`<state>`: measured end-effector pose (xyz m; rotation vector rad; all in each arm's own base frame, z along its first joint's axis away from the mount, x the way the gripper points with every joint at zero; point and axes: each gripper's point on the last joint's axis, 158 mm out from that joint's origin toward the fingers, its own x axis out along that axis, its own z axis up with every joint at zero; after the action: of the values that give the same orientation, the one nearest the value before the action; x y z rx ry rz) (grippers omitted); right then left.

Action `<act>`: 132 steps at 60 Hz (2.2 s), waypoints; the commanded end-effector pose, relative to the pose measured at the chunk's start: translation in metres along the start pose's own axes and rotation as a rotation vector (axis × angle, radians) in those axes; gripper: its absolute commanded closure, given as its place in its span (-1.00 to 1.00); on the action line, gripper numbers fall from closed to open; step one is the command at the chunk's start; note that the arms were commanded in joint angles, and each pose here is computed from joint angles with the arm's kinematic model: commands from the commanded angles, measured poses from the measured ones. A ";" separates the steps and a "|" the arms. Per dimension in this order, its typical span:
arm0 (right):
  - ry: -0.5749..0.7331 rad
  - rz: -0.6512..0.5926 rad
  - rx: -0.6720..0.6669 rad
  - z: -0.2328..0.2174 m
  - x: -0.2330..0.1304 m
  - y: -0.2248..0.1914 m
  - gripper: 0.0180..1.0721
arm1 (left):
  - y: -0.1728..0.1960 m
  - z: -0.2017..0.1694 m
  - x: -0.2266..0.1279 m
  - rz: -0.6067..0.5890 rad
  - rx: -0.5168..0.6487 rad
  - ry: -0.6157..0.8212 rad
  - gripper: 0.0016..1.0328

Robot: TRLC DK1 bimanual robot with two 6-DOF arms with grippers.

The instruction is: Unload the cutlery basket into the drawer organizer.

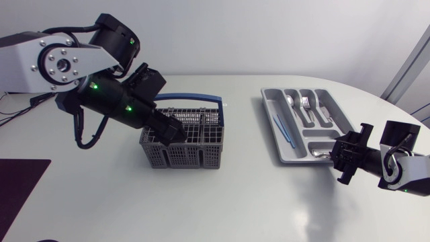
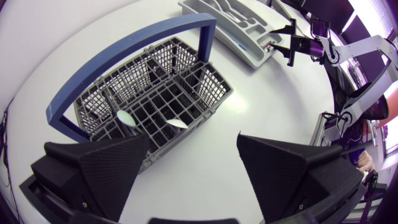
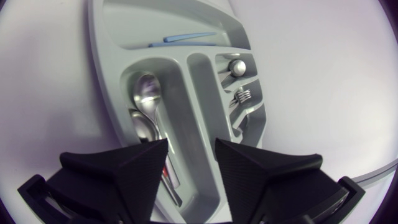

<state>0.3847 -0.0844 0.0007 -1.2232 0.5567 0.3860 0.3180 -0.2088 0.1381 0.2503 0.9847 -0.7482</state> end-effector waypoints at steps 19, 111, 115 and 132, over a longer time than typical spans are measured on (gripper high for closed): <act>-0.015 -0.050 0.102 -0.011 -0.025 -0.029 -0.90 | 0.001 0.000 -0.016 0.016 -0.019 -0.009 -0.90; -0.156 -0.020 0.123 0.057 -0.066 -0.031 -0.90 | 0.016 -0.002 0.021 0.144 1.374 0.064 -0.70; -0.161 -0.016 0.121 0.059 -0.065 -0.031 -0.90 | 0.017 0.001 0.024 0.140 1.392 0.067 -0.69; -0.165 -0.006 0.120 0.062 -0.061 -0.030 -0.90 | 0.022 0.012 0.041 0.138 1.439 0.069 -0.08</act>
<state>0.3624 -0.0345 0.0778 -1.0860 0.4137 0.4351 0.3415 -0.2124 0.1042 1.5272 0.3639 -1.2127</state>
